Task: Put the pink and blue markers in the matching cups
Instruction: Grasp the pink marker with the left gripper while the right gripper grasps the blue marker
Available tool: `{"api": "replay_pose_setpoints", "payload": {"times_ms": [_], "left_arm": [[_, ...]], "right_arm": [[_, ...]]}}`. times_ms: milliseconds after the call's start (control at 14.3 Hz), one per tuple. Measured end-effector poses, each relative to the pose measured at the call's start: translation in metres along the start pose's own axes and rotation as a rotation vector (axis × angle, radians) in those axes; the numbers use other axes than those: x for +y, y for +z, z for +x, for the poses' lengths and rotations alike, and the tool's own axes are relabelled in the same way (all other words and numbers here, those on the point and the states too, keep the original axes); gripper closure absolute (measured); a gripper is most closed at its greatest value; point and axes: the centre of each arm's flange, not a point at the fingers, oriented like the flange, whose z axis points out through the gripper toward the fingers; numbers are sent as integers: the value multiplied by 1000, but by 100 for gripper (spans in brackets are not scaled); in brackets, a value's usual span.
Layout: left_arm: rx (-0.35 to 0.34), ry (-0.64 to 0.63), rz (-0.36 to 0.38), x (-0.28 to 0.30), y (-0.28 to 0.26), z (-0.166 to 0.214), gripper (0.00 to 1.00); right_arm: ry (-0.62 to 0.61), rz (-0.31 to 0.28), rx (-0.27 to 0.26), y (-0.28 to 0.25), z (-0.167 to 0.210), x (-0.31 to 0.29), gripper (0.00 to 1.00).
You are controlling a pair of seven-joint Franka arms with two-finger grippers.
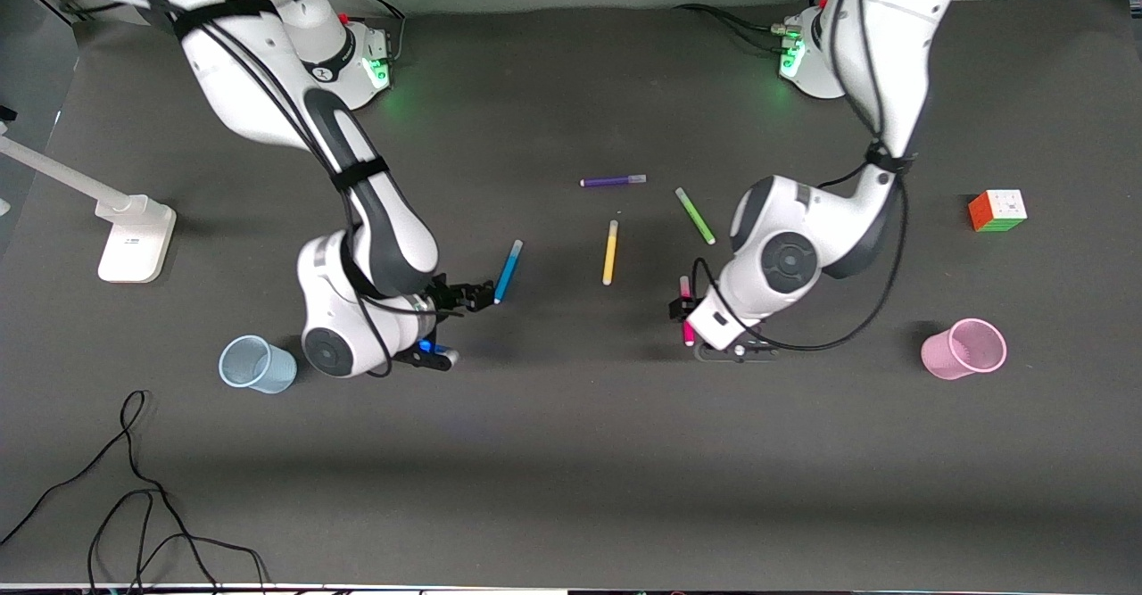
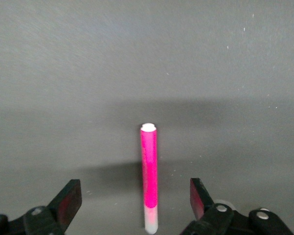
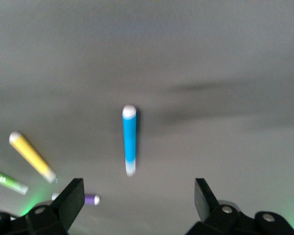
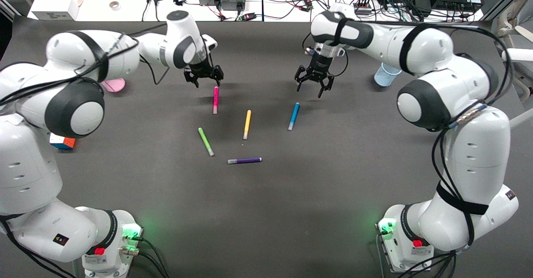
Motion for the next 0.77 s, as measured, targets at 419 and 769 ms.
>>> {"api": "replay_pose_setpoints", "payload": {"times_ms": [419, 769], "left_arm": [[18, 19, 4, 5, 24, -18, 30], [33, 21, 1, 6, 28, -20, 31]], "right_arm": [[43, 48, -2, 58, 29, -1, 0], [33, 49, -4, 61, 24, -13, 11]]}}
